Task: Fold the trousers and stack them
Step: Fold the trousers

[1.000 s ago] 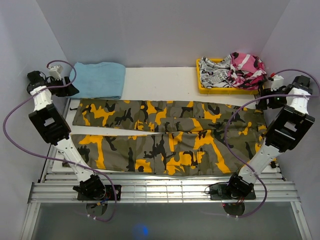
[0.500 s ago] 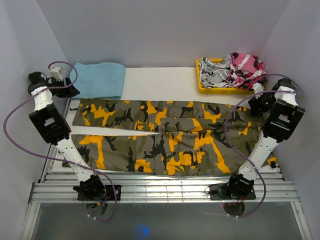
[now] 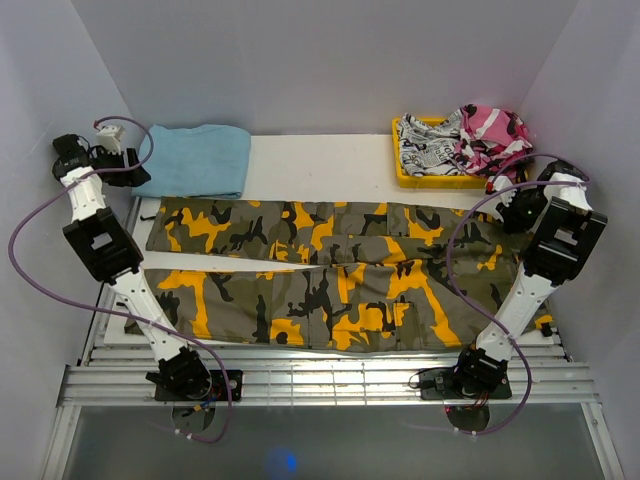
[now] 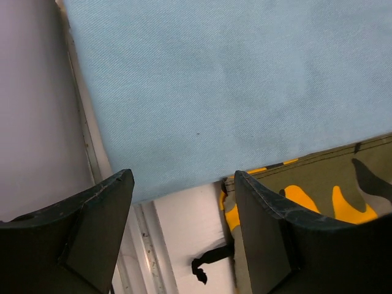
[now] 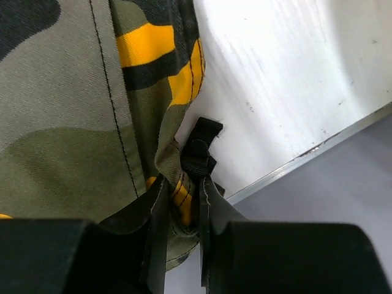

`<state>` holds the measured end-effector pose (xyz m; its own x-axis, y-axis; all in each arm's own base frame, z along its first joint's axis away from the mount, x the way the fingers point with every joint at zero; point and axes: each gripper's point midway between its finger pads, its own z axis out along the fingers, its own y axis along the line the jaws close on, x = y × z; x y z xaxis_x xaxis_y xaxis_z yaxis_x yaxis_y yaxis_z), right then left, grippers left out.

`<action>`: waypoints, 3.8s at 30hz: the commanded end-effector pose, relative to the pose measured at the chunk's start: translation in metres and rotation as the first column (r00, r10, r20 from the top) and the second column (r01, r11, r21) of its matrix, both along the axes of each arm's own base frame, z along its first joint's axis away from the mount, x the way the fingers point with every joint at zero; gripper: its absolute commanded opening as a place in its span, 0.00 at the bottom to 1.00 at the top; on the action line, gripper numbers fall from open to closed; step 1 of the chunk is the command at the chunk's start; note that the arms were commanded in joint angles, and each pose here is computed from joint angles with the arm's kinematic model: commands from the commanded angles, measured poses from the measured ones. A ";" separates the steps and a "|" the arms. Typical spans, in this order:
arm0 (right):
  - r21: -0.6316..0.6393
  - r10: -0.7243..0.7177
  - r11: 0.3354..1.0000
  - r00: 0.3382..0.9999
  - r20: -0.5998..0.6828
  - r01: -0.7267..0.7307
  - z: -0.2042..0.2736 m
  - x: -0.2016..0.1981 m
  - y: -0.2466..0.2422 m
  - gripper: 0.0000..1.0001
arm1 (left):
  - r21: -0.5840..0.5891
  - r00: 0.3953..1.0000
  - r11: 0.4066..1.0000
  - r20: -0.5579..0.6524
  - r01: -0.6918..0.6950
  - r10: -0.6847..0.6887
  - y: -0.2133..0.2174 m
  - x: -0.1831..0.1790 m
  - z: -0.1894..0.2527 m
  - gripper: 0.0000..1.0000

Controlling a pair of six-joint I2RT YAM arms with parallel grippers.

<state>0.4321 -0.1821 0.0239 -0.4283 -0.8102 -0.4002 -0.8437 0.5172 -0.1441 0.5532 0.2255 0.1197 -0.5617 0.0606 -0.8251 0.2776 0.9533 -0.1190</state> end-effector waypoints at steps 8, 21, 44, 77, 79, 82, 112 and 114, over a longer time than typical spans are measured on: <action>-0.029 0.079 0.997 0.996 0.050 -0.078 0.032 -0.004 0.018 0.08 | 0.039 0.984 0.983 -0.009 0.177 -0.177 -0.026 -0.008 -0.031 0.72; -0.032 0.071 0.997 0.997 0.038 -0.069 0.030 -0.007 0.019 0.08 | -0.067 0.972 0.975 -0.091 0.212 -0.217 -0.051 -0.020 -0.081 0.70; -0.028 0.036 0.999 0.982 0.186 -0.031 0.097 -0.006 0.013 0.08 | -0.155 0.937 0.936 0.209 0.316 -0.281 -0.058 -0.029 0.048 0.00; -0.146 0.217 0.973 0.912 0.347 -0.177 0.106 -0.240 -0.011 0.08 | 0.077 0.966 0.990 0.221 0.119 -0.134 0.003 -0.318 0.038 0.00; -0.128 0.198 0.978 0.926 0.322 -0.164 0.094 -0.256 -0.013 0.08 | 0.089 0.974 0.990 0.188 0.112 -0.127 0.007 -0.328 0.031 0.00; -0.132 0.229 0.971 0.926 0.299 -0.198 0.079 -0.276 -0.011 0.08 | 0.110 0.983 0.988 0.133 0.108 -0.123 0.008 -0.349 0.015 0.00; -0.224 0.133 0.967 0.990 0.056 -0.117 -0.020 -0.201 -0.018 0.08 | 0.131 0.946 0.991 -0.317 -0.019 0.060 0.031 -0.258 -0.117 0.00; -0.209 0.128 0.972 0.989 0.070 -0.111 -0.019 -0.183 -0.013 0.08 | 0.120 0.942 0.992 -0.325 -0.044 0.081 0.035 -0.245 -0.119 0.00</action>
